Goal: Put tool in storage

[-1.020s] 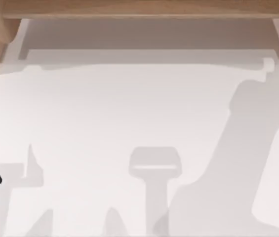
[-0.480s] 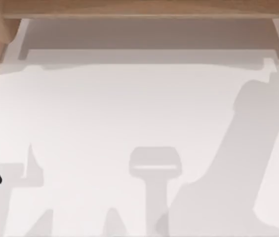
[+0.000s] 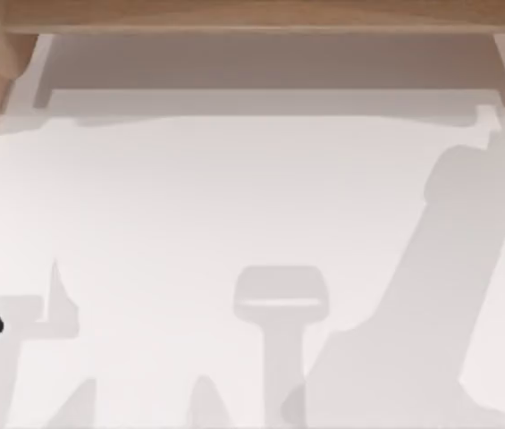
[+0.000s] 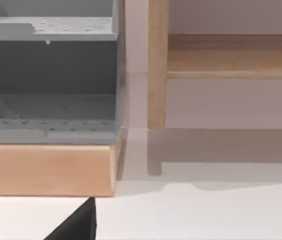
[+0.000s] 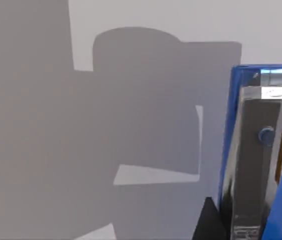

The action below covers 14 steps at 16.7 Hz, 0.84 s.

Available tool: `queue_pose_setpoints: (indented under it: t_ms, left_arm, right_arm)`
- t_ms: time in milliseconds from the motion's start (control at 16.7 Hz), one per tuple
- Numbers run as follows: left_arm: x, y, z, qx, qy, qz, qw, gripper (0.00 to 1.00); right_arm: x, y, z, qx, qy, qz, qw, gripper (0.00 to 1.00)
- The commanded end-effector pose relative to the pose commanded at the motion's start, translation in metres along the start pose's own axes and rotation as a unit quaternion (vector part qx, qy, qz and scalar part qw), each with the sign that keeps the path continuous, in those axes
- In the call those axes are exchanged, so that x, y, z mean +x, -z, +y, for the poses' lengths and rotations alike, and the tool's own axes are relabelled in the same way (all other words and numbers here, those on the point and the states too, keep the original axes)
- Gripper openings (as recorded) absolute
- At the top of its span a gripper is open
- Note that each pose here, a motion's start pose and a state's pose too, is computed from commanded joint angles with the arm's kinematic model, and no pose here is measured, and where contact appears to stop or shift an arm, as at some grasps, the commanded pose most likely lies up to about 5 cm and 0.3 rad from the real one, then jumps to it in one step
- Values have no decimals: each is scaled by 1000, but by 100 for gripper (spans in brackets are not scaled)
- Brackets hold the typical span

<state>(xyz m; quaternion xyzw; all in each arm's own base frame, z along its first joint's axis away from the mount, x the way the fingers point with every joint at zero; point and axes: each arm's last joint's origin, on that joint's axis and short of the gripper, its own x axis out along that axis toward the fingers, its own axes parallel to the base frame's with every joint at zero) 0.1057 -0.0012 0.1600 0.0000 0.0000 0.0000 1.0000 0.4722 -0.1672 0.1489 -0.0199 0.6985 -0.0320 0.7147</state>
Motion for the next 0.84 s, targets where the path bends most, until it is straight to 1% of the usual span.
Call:
queue_pose_setpoints:
  t_ms: [480,540,840]
  left_arm:
    - [0,0,0,0,0,0,1000,100]
    - [0,0,0,0,0,0,1000,100]
    - [0,0,0,0,0,0,1000,100]
  right_arm:
    - [0,0,0,0,0,0,1000,98]
    - [0,0,0,0,0,0,1000,100]
    - [0,0,0,0,0,0,1000,100]
